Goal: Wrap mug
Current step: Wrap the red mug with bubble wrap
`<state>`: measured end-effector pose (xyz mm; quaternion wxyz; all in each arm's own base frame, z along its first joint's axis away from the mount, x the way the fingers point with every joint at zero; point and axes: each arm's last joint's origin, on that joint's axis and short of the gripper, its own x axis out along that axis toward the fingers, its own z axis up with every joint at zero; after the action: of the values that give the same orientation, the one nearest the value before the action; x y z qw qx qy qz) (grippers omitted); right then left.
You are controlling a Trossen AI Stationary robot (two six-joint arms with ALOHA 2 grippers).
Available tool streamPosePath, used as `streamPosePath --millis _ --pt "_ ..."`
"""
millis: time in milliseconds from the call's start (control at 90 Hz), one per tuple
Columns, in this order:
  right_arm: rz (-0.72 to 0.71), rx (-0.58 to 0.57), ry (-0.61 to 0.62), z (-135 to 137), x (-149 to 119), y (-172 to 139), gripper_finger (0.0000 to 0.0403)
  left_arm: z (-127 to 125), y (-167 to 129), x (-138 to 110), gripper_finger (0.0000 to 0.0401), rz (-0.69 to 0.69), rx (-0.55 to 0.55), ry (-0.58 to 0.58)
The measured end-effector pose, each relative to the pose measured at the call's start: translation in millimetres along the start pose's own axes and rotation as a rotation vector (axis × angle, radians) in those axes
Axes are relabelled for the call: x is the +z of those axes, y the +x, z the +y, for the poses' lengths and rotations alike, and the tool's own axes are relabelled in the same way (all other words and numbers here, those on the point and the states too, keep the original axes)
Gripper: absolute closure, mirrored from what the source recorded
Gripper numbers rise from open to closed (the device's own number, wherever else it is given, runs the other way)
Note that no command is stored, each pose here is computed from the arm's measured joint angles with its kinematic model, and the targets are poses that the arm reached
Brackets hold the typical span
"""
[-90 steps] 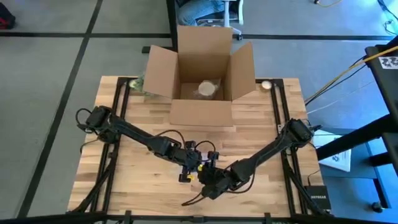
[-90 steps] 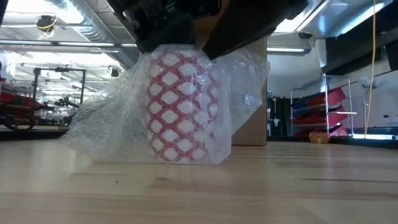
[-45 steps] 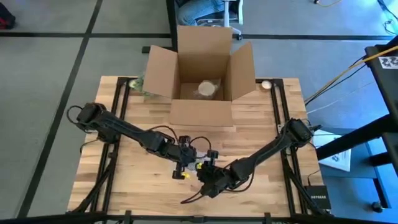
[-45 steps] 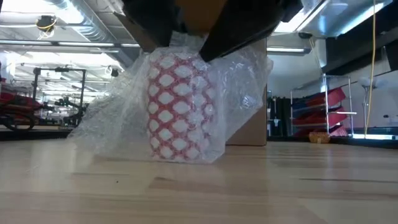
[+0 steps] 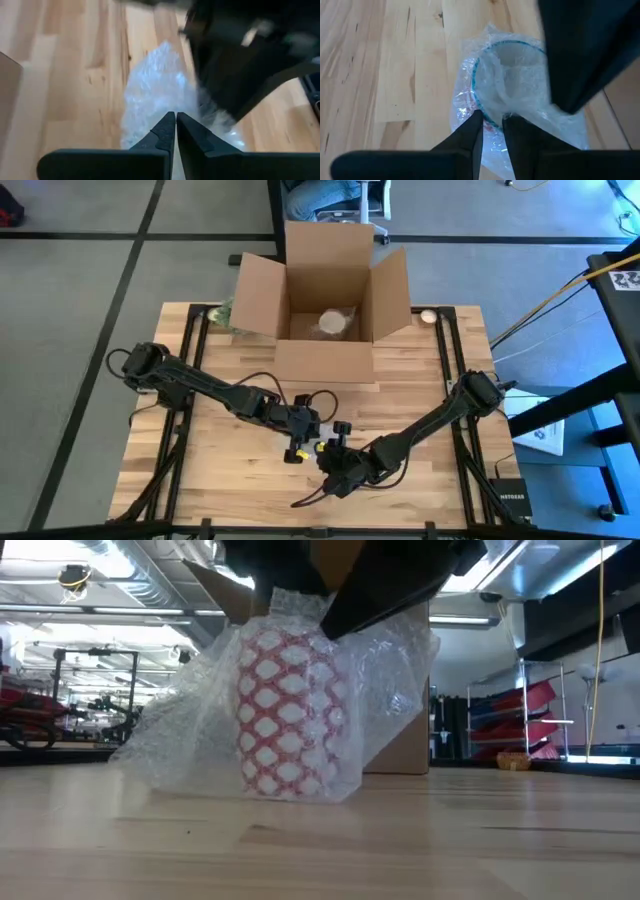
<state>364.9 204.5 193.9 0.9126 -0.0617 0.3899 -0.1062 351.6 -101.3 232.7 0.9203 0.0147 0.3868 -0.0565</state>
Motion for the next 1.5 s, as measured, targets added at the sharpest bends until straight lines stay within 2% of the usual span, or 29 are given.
streamPosePath --millis 111,378,722,856,956,1200,1500 --pt "-0.001 -0.001 0.0 0.0 0.1 0.0 0.0343 1.6 12.6 -12.7 0.04 0.032 -0.027 -0.038" --pt "-0.002 0.007 0.004 -1.7 1.8 -3.4 0.0343 -1.1 42.4 -37.2 0.04 0.076 -0.041 -0.045" --pt "-0.038 0.007 0.024 -8.8 30.8 -30.7 0.0343 -1.1 50.5 -40.0 0.04 0.071 -0.035 -0.055" --pt "-0.063 0.018 0.073 -5.9 30.2 -20.4 0.0343 -0.9 51.2 -39.0 0.04 0.057 -0.036 -0.061" --pt "-0.01 0.003 0.09 -4.8 17.1 -1.6 0.0343 -0.9 49.8 -38.1 0.04 0.049 -0.037 -0.063" --pt "0.009 -0.011 0.147 -5.0 6.8 7.8 0.0343 -1.8 28.6 -26.3 0.04 0.0 -0.05 -0.076" --pt "-0.004 -0.017 0.14 -5.9 7.9 7.2 0.0343 -2.5 -30.7 1.7 0.04 -0.135 -0.093 -0.099"
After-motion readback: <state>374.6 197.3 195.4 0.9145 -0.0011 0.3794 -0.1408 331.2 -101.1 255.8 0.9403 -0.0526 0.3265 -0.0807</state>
